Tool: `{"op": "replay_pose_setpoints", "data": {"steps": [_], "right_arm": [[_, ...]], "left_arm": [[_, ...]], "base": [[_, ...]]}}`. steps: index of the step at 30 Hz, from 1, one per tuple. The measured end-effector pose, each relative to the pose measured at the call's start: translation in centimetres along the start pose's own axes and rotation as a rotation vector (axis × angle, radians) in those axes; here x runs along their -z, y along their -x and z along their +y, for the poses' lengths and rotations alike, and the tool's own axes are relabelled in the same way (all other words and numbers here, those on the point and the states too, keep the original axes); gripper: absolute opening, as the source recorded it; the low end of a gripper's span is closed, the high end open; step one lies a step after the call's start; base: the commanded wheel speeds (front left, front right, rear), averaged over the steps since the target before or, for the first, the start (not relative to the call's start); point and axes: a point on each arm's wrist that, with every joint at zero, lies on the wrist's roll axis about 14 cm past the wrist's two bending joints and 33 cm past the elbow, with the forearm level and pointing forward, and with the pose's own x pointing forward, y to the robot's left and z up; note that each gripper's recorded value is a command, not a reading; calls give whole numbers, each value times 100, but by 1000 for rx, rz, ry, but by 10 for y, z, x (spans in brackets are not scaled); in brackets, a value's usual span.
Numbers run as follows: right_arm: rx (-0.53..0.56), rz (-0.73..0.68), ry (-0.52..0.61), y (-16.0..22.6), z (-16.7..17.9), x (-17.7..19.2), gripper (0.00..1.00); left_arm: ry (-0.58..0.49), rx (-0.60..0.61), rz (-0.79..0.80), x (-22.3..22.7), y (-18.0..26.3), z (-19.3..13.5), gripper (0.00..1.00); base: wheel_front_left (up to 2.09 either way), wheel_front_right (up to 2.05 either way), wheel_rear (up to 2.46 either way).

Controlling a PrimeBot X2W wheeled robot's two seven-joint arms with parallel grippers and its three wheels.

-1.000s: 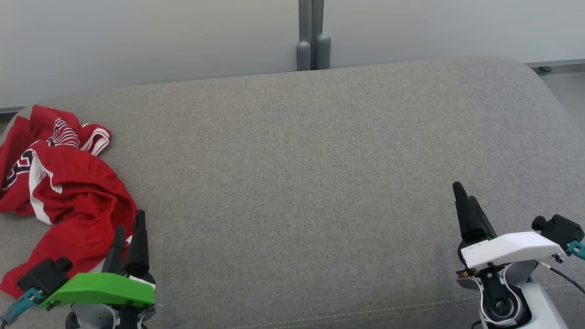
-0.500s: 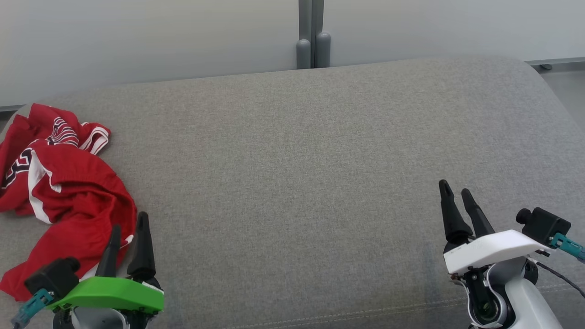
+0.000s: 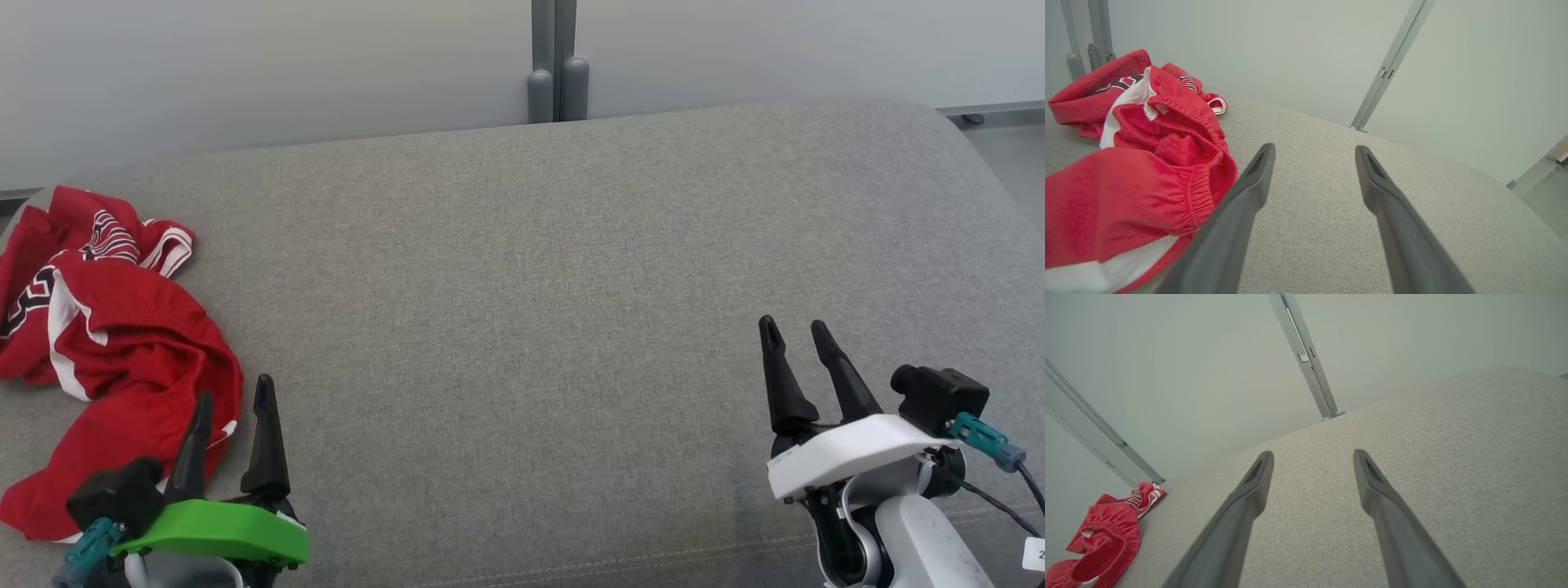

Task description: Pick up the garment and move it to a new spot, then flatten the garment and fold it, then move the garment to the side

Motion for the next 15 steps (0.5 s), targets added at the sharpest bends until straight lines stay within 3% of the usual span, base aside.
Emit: {"op": "replay_pose_setpoints", "data": {"steps": [15], "right_arm": [[-80,-60,212,1,22,-7,100]], "left_arm": [[-182,29,-55,-7,5,-6,100]], "base": [[0,0,0]]}}
